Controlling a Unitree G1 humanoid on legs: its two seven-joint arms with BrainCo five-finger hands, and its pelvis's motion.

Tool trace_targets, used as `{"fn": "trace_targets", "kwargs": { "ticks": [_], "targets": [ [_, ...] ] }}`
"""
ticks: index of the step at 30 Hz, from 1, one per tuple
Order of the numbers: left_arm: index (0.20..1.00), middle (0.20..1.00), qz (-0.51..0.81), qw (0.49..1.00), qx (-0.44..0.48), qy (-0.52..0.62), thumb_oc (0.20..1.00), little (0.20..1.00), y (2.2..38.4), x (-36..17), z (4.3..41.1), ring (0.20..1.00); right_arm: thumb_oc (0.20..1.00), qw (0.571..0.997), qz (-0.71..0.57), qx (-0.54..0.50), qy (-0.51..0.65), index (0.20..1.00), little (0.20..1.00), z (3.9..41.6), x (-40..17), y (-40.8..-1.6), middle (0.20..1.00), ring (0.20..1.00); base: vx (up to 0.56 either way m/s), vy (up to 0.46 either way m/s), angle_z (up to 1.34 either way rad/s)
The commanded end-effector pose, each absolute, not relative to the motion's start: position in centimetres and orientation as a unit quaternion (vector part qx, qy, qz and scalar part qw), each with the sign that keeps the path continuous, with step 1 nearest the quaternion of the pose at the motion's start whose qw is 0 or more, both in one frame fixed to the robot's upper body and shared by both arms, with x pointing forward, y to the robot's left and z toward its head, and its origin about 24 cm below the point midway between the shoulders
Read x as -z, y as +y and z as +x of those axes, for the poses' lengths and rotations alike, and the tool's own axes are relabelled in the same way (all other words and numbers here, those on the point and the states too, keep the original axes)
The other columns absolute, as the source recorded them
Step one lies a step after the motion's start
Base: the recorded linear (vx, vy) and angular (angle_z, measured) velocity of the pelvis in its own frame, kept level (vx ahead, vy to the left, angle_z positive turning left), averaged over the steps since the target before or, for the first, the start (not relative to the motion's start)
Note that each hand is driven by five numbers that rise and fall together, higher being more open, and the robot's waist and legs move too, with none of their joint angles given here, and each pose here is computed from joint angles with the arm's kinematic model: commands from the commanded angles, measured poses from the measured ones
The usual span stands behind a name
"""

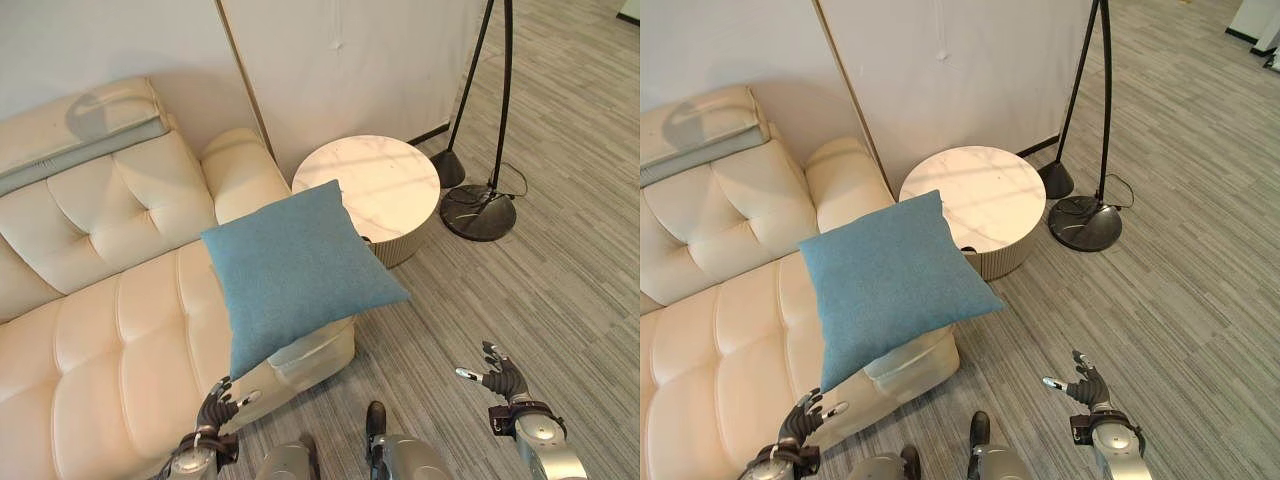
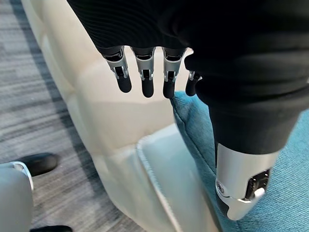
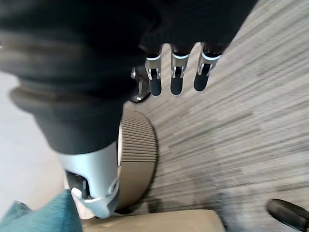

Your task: Pick up all the scattered cushions and arrange them neatly on the sofa.

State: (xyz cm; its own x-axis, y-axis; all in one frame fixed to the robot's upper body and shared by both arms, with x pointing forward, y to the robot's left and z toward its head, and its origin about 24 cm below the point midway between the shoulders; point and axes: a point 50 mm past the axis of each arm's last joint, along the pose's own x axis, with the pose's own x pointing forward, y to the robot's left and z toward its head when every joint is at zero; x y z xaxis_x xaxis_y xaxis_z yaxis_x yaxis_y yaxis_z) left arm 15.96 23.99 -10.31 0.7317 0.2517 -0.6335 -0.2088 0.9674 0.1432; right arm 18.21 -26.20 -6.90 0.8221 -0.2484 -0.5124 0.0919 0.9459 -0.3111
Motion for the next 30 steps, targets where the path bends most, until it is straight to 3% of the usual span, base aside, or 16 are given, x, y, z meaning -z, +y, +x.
{"fn": "trace_targets", "kwargs": {
  "ticks": [1, 12, 18, 25, 30],
  "targets": [
    [1.0, 1.0, 0.064, 0.935, -0.127, 0.324, 1.0, 1.0, 25.7, 9.4, 15.8, 1.0, 1.0, 0.952, -0.156, 0.089, 0.247, 1.0, 1.0, 18.6, 5.3, -26.9, 1.0, 1.0, 0.09, 0.104, 0.08],
    [1.0, 1.0, 0.08, 0.931, -0.152, 0.322, 1.0, 1.0, 27.8, 8.7, 15.1, 1.0, 1.0, 0.967, -0.167, 0.06, 0.184, 1.0, 1.0, 21.2, 3.0, -25.3, 1.0, 1.0, 0.13, 0.136, -0.29],
    [1.0, 1.0, 0.086, 0.935, -0.171, 0.297, 1.0, 1.0, 29.0, 7.7, 15.5, 1.0, 1.0, 0.976, -0.166, 0.079, 0.118, 1.0, 1.0, 23.2, -0.1, -26.3, 1.0, 1.0, 0.18, -0.022, 0.25],
    [1.0, 1.0, 0.067, 0.958, -0.169, 0.221, 1.0, 1.0, 28.7, 5.1, 19.3, 1.0, 1.0, 0.983, -0.152, 0.054, 0.087, 1.0, 1.0, 27.4, -2.1, -25.0, 1.0, 1.0, 0.04, -0.129, 0.63],
    [1.0, 1.0, 0.04, 0.979, -0.135, 0.148, 1.0, 1.0, 25.3, 2.5, 25.1, 1.0, 1.0, 0.99, -0.12, 0.011, 0.074, 1.0, 1.0, 31.9, -3.5, -20.7, 1.0, 1.0, -0.16, -0.051, 0.14]
  ]
}}
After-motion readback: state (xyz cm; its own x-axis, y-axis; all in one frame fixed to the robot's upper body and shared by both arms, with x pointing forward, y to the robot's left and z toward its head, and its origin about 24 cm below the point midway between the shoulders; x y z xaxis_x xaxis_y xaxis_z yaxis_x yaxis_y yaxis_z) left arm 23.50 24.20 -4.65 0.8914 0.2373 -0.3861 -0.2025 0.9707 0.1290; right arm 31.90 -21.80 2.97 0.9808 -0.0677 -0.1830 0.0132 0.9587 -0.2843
